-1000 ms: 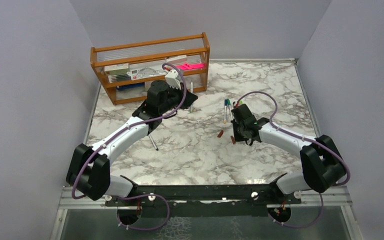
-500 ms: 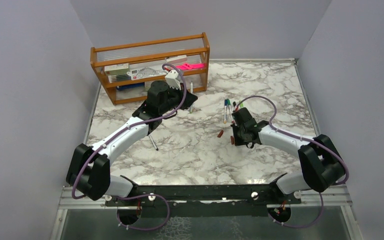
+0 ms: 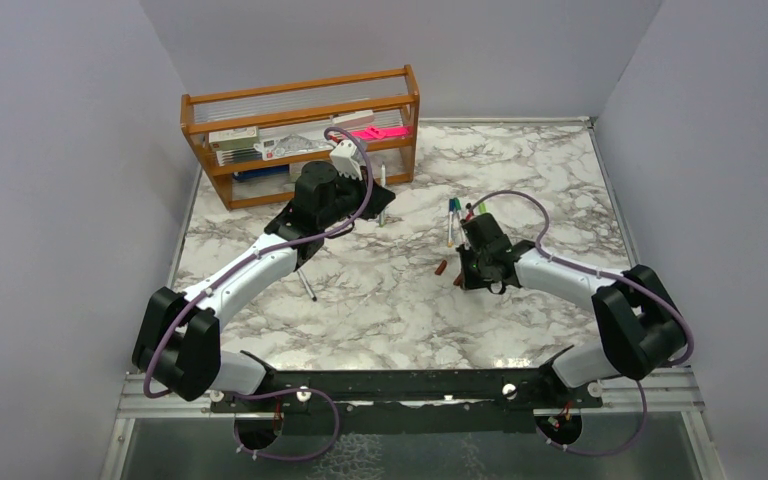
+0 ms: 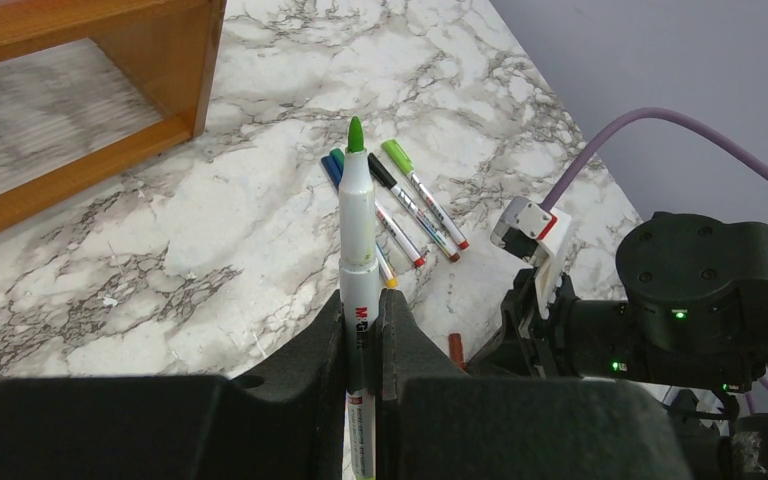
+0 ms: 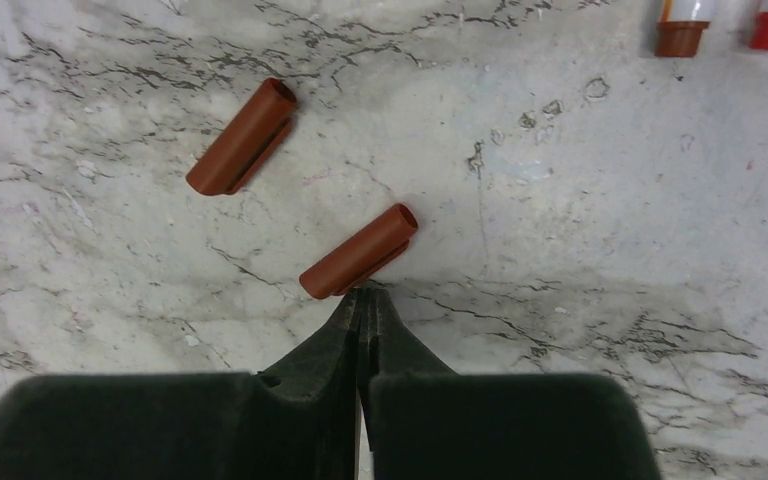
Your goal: Insert the pens into the pen caps
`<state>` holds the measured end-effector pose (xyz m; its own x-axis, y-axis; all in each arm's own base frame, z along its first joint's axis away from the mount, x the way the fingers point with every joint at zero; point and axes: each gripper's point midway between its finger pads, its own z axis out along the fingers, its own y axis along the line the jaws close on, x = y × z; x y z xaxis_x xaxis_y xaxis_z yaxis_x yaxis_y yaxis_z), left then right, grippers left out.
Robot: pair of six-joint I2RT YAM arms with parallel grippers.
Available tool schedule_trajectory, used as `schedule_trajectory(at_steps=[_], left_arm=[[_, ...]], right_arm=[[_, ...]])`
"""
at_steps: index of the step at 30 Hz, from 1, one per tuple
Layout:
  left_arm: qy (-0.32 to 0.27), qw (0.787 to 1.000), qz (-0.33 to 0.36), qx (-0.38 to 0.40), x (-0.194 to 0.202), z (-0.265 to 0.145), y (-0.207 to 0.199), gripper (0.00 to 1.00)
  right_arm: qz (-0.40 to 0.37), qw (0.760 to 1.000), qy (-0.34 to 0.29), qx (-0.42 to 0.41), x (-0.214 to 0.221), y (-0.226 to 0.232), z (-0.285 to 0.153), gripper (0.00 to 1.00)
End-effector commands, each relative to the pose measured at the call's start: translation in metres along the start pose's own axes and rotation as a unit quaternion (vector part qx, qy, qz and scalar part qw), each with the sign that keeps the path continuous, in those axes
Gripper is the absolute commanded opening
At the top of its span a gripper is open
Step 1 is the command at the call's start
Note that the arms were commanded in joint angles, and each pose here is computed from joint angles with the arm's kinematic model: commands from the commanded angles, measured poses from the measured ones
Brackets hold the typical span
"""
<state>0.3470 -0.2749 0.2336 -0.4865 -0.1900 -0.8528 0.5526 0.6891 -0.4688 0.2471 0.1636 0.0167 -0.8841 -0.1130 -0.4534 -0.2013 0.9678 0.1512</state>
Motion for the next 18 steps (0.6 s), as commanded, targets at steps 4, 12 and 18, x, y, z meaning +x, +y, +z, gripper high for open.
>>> schedule_trajectory(at_steps=[4, 12, 18], left_arm=[[-0.002, 1.000, 0.005, -0.002, 0.001, 0.000, 0.001, 0.00], [0.000, 1.000, 0.007, -0.007, 0.003, 0.001, 0.003, 0.00], [0.004, 1.000, 0.008, -0.009, 0.005, 0.003, 0.005, 0.00]], right_arm=[[-0.001, 0.999, 0.006, -0.035, -0.007, 0.017, 0.011, 0.01], [0.001, 1.000, 0.008, -0.029, -0.012, 0.018, 0.024, 0.01], [-0.006, 1.000, 0.002, -0.003, -0.024, 0.012, 0.033, 0.01]])
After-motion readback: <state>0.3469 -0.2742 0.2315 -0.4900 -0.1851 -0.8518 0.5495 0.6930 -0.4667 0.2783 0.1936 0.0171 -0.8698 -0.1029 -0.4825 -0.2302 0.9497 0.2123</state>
